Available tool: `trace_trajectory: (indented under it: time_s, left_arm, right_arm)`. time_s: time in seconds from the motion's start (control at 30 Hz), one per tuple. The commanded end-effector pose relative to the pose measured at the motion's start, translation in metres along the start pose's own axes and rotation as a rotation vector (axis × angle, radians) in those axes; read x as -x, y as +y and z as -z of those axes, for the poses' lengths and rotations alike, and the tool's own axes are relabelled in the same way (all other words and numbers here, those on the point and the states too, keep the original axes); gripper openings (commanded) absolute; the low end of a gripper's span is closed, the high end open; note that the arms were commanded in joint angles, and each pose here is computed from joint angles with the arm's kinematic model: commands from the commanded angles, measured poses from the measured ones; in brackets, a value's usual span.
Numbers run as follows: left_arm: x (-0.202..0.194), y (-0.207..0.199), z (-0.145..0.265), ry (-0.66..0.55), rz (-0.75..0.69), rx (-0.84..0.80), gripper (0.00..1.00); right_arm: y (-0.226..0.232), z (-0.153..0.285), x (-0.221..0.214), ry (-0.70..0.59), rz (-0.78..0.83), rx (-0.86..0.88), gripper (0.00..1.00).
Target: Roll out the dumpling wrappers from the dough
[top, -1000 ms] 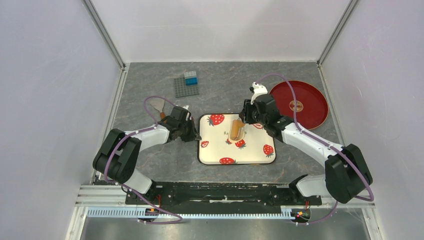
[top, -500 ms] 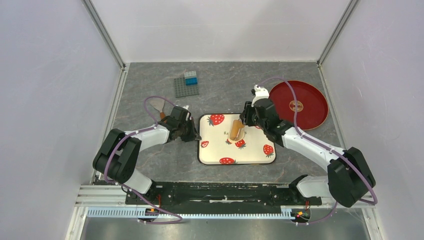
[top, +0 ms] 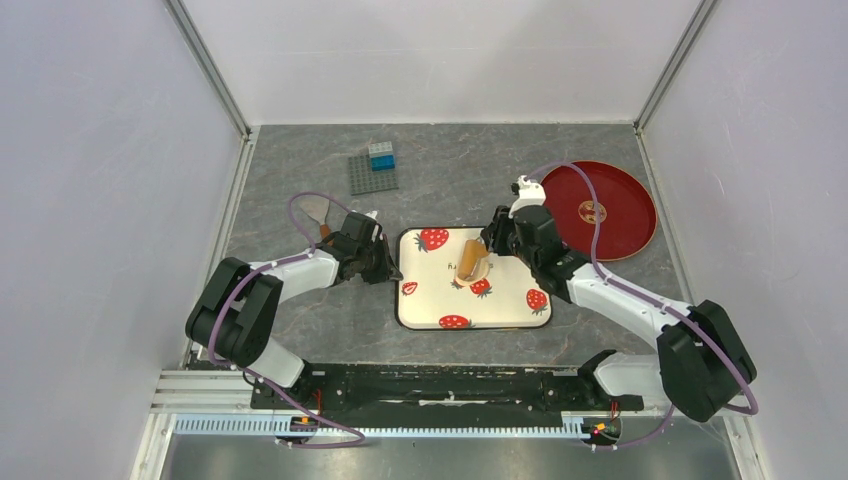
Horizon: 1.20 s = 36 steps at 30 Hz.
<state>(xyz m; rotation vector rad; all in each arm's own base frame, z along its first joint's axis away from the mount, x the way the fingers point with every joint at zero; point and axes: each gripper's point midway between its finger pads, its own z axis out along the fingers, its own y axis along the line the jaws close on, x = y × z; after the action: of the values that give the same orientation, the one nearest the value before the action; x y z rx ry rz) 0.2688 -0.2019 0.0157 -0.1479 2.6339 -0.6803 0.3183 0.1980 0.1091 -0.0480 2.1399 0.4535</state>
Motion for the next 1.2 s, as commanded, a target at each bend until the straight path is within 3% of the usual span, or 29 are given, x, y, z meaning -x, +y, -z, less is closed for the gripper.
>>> trace_trajectory:
  time_s: [0.0, 0.47, 0.73, 1.17]
  left_arm:
    - [-0.045, 0.055, -0.006, 0.128, -0.005, 0.217, 0.02]
    - [-0.045, 0.056, -0.005, 0.124, -0.004, 0.221, 0.02]
    - [-0.045, 0.056, -0.005, 0.125, -0.004, 0.22, 0.02]
    - [-0.046, 0.055, -0.005, 0.126, -0.004, 0.218, 0.02]
  right_arm:
    - [-0.068, 0.05, -0.172, 0.594, 0.114, -0.186, 0.0]
    - [-0.066, 0.046, -0.171, 0.59, 0.158, -0.201, 0.0]
    - [-0.042, 0.033, -0.147, 0.532, 0.202, -0.13, 0.0]
    - [0.011, 0.052, -0.028, 0.16, 0.168, -0.003, 0.0]
